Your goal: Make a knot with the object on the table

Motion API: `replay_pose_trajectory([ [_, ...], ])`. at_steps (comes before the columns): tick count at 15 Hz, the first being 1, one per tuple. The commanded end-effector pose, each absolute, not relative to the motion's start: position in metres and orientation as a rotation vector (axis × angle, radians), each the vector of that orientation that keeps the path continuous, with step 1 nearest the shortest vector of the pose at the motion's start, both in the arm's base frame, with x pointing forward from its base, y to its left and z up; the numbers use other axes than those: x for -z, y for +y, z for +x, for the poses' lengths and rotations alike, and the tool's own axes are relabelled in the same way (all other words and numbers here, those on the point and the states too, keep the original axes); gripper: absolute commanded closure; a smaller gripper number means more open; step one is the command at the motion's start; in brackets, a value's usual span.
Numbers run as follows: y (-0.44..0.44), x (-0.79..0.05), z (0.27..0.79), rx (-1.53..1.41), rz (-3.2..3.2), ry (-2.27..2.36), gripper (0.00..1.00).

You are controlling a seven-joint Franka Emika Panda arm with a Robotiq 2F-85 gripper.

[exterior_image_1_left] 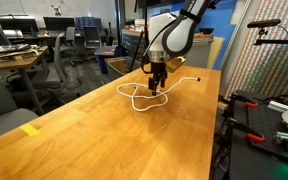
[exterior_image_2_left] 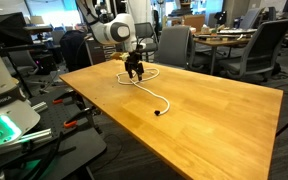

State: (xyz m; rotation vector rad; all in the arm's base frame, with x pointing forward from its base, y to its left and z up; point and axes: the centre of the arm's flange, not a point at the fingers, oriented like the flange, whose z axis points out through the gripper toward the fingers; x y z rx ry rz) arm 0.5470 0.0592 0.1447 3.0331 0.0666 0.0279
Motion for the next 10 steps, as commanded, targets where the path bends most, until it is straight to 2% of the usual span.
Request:
replay_pose_trajectory([
  [1,0.024,-0.183,0.562,-0.072,3.055,-0.005,0.00],
  [5,0.007,-0.185,0.582,-0.059,3.128,0.029,0.00],
  [10,0.029,-0.146,0.601,0.012,3.208,0.114,0.00],
])
